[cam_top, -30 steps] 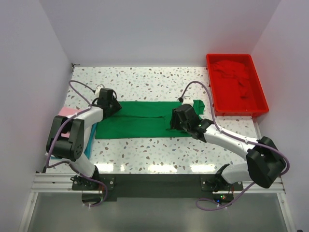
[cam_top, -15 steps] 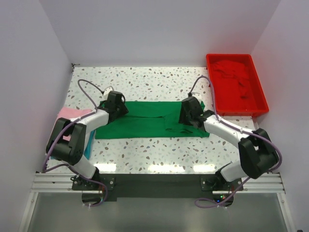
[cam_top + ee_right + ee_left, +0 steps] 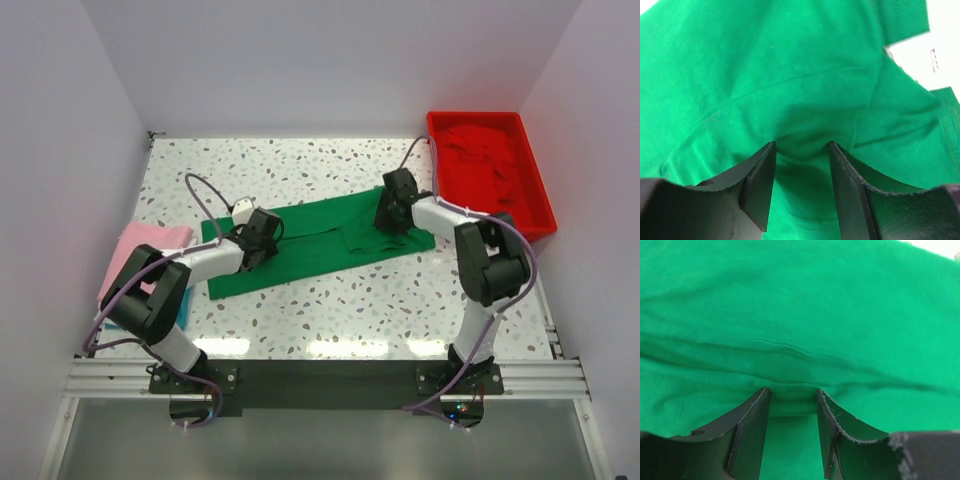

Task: Fold and stack the t-shirts
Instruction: Fold the tshirt

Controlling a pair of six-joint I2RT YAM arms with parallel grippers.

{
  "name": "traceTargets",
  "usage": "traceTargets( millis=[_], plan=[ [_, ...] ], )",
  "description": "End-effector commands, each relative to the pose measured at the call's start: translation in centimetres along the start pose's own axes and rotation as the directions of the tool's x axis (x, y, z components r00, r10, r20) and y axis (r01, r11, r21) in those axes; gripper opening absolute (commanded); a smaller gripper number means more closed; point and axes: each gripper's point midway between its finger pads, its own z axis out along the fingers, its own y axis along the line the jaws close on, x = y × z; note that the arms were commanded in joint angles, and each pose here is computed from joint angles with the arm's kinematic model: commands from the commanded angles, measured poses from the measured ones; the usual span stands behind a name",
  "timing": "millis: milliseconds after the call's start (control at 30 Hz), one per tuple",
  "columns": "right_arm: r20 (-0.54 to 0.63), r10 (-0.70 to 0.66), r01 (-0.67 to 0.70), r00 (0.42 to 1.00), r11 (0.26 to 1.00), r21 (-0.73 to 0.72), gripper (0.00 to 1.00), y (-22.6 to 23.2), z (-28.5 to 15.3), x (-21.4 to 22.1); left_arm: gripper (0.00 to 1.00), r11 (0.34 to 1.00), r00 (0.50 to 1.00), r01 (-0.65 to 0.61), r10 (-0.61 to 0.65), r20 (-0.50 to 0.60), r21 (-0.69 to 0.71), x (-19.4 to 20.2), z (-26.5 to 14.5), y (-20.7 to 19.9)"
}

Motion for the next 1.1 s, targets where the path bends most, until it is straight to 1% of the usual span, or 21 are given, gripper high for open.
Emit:
traceTargets(
  millis=[0,33,67,100,133,167,233,267,300,367,433,533,567,633,667,733,833,867,967,1000,1067],
  plan=[
    [0.009,-0.068,0.068,0.998,0.998,-0.007,0.52,1.6,1.9,-3.2,0.47,0.999,0.999,0.004,-0.007,-0.042,-0.051,2.7,-0.2,0.5],
    [-0.020,-0.089,0.089,0.996,0.996,0.016,0.52,1.3,3.6,-3.0,0.47,0.999,0.998,0.018,-0.020,-0.051,-0.039,3.1,-0.6,-0.1],
    [0.019,-0.118,0.118,0.993,0.993,0.000,0.54,2.6,3.4,-5.9,0.47,0.999,0.998,0.028,-0.030,-0.061,-0.033,3.5,-0.8,-0.5],
    [0.020,-0.131,0.132,0.991,0.991,-0.003,0.55,3.0,3.9,-6.7,0.47,0.999,0.996,0.037,-0.038,-0.086,-0.004,4.1,-1.2,-1.3],
    [-0.007,-0.166,0.166,0.986,0.986,0.016,0.56,2.7,5.9,-6.5,0.47,0.998,0.993,0.052,-0.049,-0.104,0.028,5.1,-1.9,-2.6],
    [0.047,-0.172,0.173,0.984,0.985,-0.005,0.60,4.1,5.6,-9.4,0.47,0.996,0.992,0.062,-0.055,-0.117,0.057,5.6,-2.4,-3.7],
    [0.028,-0.218,0.218,0.976,0.976,0.004,0.65,4.4,7.7,-9.9,0.48,0.987,0.988,0.049,-0.026,-0.149,0.155,7.0,-4.3,-7.2],
    [0.060,-0.224,0.224,0.973,0.975,-0.004,0.68,5.4,7.0,-12.2,0.52,0.985,0.989,0.036,-0.011,-0.151,0.168,7.2,-4.8,-7.9],
    [0.060,-0.250,0.251,0.966,0.968,0.003,0.73,5.5,7.4,-12.5,0.54,0.976,0.990,0.018,0.012,-0.141,0.216,6.6,-5.8,-9.6],
    [0.109,-0.256,0.258,0.961,0.966,-0.003,0.79,6.5,5.8,-15.0,0.58,0.969,0.992,-0.003,0.034,-0.124,0.249,5.6,-6.6,-10.5],
    [0.138,-0.255,0.258,0.957,0.966,-0.002,0.84,6.8,4.4,-16.3,0.61,0.960,0.997,-0.046,0.062,-0.048,0.278,3.1,-7.7,-11.3],
    [0.194,-0.236,0.241,0.952,0.970,-0.005,0.88,7.0,1.3,-18.0,0.63,0.958,0.992,-0.124,0.115,0.050,0.258,-0.1,-8.7,-11.5],
    [0.209,-0.226,0.230,0.951,0.973,0.006,0.88,6.6,-0.1,-18.4,0.63,0.962,0.989,-0.149,0.140,0.056,0.228,-0.4,-8.6,-10.9],
    [0.210,-0.202,0.205,0.957,0.979,0.006,0.88,6.4,-0.9,-18.1,0.62,0.960,0.977,-0.202,0.184,0.103,0.195,-1.8,-8.3,-10.6],
    [0.195,-0.192,0.195,0.962,0.981,0.004,0.88,6.1,-0.7,-17.3,0.61,0.966,0.972,-0.218,0.203,0.115,0.138,-2.3,-7.9,-9.7],
    [0.197,-0.155,0.165,0.968,0.986,-0.037,0.87,6.6,-1.6,-16.7,0.58,0.962,0.962,-0.259,0.248,0.117,0.091,-2.6,-7.0,-9.1],
    [0.160,-0.125,0.138,0.979,0.987,-0.078,0.81,6.8,-0.6,-14.8,0.51,0.945,0.943,-0.326,0.322,0.083,0.040,-1.9,-5.8,-8.1],
    [0.143,-0.122,0.135,0.982,0.987,-0.084,0.74,6.8,-0.1,-14.1,0.48,0.937,0.937,-0.347,0.344,0.070,0.039,-1.5,-5.6,-8.0],
    [0.095,-0.109,0.117,0.989,0.990,-0.080,0.61,6.5,1.5,-12.6,0.42,0.913,0.913,-0.408,0.408,0.015,0.004,-0.1,-4.4,-7.1],
    [0.080,-0.106,0.113,0.991,0.991,-0.076,0.53,6.4,1.9,-12.2,0.41,0.905,0.905,-0.425,0.425,0.000,-0.023,0.3,-3.9,-6.5],
    [0.041,-0.102,0.104,0.994,0.993,-0.052,0.46,5.8,3.0,-11.0,0.40,0.895,0.897,-0.442,0.441,-0.021,-0.055,0.8,-3.6,-5.5]
  ],
)
